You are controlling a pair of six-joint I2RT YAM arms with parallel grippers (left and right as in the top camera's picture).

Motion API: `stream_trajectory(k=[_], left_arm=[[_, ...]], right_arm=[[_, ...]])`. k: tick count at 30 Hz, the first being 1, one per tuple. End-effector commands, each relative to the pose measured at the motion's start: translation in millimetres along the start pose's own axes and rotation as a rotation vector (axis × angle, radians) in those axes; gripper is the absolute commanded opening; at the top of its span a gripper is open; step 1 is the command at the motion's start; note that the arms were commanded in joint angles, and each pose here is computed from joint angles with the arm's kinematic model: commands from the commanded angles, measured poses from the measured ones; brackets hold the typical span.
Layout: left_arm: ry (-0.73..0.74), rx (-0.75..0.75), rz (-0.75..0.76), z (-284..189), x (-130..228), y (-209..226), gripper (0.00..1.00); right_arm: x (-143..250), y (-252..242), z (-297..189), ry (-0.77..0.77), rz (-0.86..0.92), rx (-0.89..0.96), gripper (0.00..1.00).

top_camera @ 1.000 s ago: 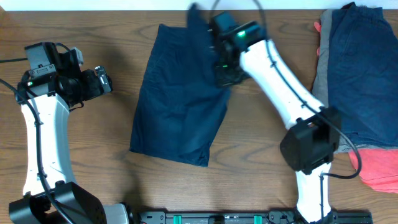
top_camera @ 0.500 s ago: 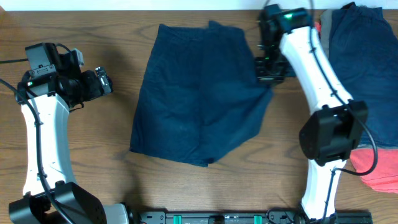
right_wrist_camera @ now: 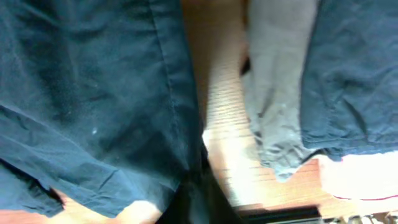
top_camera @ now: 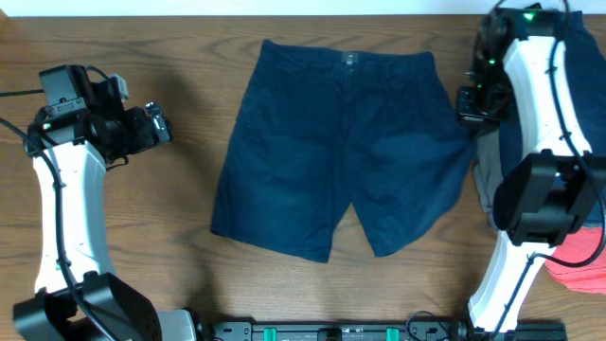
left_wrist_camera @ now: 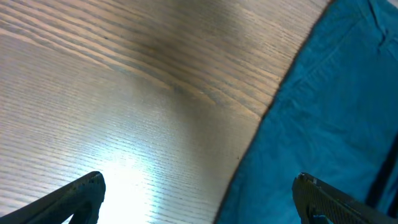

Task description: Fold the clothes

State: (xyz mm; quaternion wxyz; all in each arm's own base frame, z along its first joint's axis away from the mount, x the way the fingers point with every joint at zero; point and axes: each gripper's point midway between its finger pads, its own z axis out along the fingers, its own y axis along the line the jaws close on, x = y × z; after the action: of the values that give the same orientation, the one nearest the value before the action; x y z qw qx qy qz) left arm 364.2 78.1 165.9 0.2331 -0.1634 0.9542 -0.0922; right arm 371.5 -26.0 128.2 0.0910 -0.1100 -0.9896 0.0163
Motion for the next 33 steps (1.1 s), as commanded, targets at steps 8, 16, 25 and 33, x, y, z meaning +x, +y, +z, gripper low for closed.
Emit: stream_trajectory(k=[8, 16, 25, 33], left_arm=[[-0.083, 0.049, 0.143, 11.8, -25.5, -35.8, 0.97], [-0.164, 0.141, 0.365, 61.3, -45.4, -105.6, 0.97], [-0.146, 0.215, 0.605, 134.6, -51.4, -158.5, 0.98], [-0.095, 0.261, 0.641, 178.4, -32.8, -176.4, 1.0]], right_arm=[[-14.4, 37.9, -20.3, -0.114, -0.16, -0.23, 0.96], [-35.1, 77.7, -44.6, -0.268, -0.296, -0.284, 0.96], [-37.1, 89.0, -46.3, -0.288, -0.32, -0.288, 0.94], [-35.8, 96.7, -46.8, -0.293, -0.338, -0.29, 0.93]])
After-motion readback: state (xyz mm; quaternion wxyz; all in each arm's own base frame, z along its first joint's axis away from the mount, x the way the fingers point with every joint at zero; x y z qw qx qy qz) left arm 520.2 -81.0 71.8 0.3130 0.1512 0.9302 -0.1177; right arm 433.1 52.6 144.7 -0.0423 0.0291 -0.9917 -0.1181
